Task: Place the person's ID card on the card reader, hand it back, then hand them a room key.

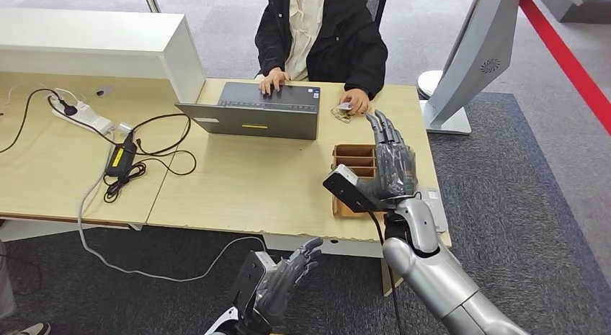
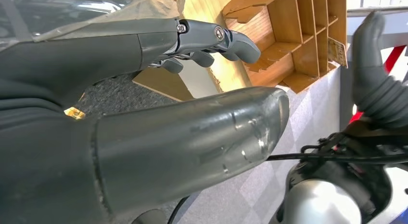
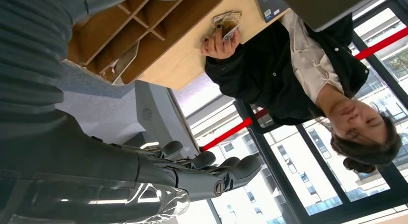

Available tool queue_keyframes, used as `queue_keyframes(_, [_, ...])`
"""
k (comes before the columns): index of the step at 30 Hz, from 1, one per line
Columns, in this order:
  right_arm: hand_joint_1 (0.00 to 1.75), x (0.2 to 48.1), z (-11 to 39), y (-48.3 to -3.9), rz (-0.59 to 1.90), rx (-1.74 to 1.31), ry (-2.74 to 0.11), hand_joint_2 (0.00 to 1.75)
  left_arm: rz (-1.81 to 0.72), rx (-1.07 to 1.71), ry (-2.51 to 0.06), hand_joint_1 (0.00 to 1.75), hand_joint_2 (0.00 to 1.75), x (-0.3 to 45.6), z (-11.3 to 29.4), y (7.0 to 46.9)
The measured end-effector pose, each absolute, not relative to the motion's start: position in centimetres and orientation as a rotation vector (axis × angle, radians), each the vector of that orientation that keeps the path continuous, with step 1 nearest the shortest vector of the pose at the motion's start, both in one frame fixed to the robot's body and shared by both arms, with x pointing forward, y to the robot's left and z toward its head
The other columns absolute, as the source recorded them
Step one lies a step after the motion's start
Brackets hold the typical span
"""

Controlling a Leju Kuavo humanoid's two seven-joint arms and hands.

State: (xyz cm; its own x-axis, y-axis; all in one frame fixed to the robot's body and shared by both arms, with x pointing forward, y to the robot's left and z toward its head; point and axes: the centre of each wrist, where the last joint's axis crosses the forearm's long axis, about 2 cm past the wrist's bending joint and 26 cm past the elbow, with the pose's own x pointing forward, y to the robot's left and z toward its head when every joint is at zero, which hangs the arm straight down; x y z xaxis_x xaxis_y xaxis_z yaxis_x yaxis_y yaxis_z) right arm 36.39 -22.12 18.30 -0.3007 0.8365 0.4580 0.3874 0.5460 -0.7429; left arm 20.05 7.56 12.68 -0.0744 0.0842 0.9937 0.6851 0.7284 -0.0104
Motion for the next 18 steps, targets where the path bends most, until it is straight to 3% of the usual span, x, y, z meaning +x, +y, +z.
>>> queue_keyframes(18, [0.0,38.7,17.2,-25.0,0.764,-1.133,-1.753,1.75,-0.585,-0.689,-1.592,0.0,0.0,20.1,13.4,6.8])
